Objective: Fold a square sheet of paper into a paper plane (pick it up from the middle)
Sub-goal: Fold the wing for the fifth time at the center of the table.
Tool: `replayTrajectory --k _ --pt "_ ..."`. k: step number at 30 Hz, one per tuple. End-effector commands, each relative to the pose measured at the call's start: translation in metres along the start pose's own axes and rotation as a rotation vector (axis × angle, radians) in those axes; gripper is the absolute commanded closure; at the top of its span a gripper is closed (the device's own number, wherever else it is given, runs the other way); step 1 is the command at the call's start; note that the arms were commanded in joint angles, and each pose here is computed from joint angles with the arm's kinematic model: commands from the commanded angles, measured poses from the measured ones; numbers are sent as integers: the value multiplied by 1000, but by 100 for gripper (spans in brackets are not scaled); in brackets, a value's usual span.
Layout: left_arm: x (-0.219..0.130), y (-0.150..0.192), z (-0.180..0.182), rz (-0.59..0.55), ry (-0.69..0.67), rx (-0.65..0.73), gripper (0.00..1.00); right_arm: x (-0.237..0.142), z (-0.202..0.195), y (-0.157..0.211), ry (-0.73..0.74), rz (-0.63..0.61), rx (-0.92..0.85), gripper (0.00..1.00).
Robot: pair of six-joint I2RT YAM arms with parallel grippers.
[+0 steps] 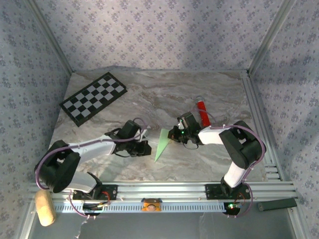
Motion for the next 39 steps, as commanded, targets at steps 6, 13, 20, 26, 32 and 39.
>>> replayTrajectory --k 6,13,20,26,32,39 --pt "-1 -60 -19 -89 22 12 94 6 -43 7 157 17 34 95" --pt "9 -52 -2 -47 -37 -34 94 4 -37 4 137 7 18 94" --pt "7 -53 -5 -63 -16 -51 93 -2 -16 0 79 -5 -44 92" --pt "14 -72 -18 -60 43 -39 94 -3 -14 -2 78 -7 -51 93" --pt "24 -78 -12 -53 17 -56 94 -14 4 -2 6 -26 -86 90" --pt "29 -76 -8 -47 11 -68 94 -42 16 -7 -9 -103 -119 88"
Point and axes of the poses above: each hand's point on the last joint's axis, 136 mm out from that joint toward the fingers, its own x axis out along the fingers, its own z axis along the line the jaws close on, y = z × x, the point moved 1 cm from there along -x, back along the fingers, and after that the axes turned 13 degrees about x, right-handed, at the moved point
